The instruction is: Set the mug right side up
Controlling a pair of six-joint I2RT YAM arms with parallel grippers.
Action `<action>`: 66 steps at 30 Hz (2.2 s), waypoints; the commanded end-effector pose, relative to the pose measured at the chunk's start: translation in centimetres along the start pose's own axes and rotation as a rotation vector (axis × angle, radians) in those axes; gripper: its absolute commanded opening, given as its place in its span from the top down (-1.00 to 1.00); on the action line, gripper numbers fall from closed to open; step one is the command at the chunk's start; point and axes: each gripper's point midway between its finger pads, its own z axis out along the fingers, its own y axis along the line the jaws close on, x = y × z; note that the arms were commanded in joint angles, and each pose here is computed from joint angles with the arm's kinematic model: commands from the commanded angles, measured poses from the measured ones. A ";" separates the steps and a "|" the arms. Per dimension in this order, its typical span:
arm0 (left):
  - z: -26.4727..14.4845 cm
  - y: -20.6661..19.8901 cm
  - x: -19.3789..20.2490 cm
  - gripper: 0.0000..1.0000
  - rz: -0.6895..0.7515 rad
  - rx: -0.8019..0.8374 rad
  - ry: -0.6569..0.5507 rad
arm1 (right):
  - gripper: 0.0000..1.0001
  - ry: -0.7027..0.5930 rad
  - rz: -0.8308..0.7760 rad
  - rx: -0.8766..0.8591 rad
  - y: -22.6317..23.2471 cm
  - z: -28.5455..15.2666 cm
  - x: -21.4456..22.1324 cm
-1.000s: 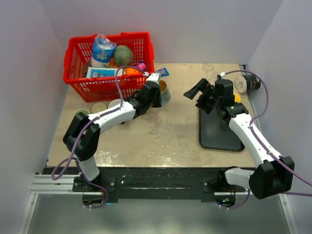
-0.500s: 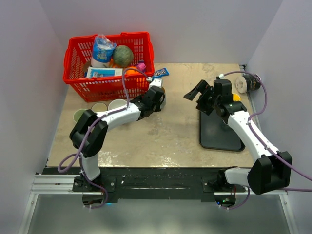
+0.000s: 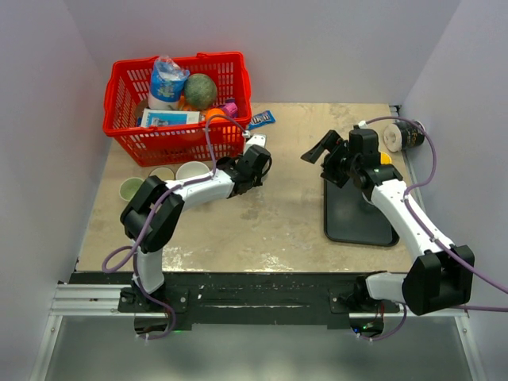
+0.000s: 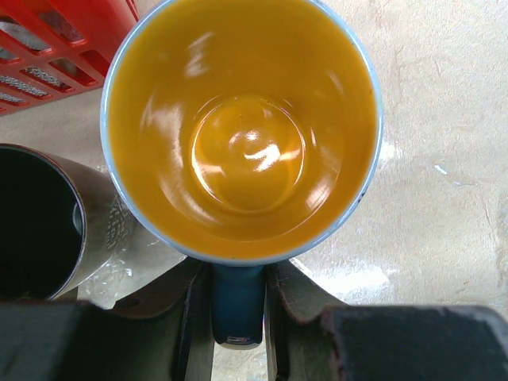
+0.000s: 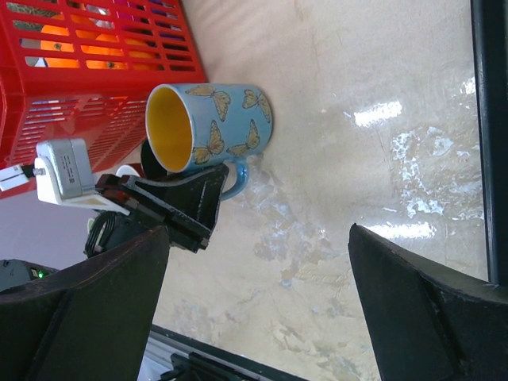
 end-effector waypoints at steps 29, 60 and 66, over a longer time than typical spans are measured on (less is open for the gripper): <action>-10.4 -2.4 -10.8 -0.96 -0.098 0.238 -0.236 | -0.98 -0.314 -0.252 0.680 -12.4 -5.5 -13.3; -10.5 2.6 -13.9 -0.98 -0.154 0.270 -0.138 | -0.96 -0.199 -0.560 0.652 -21.1 -5.9 -11.4; -10.2 3.1 -15.2 -0.98 -0.161 0.266 -0.154 | -0.93 -0.076 -0.603 0.688 -23.0 -3.0 -11.9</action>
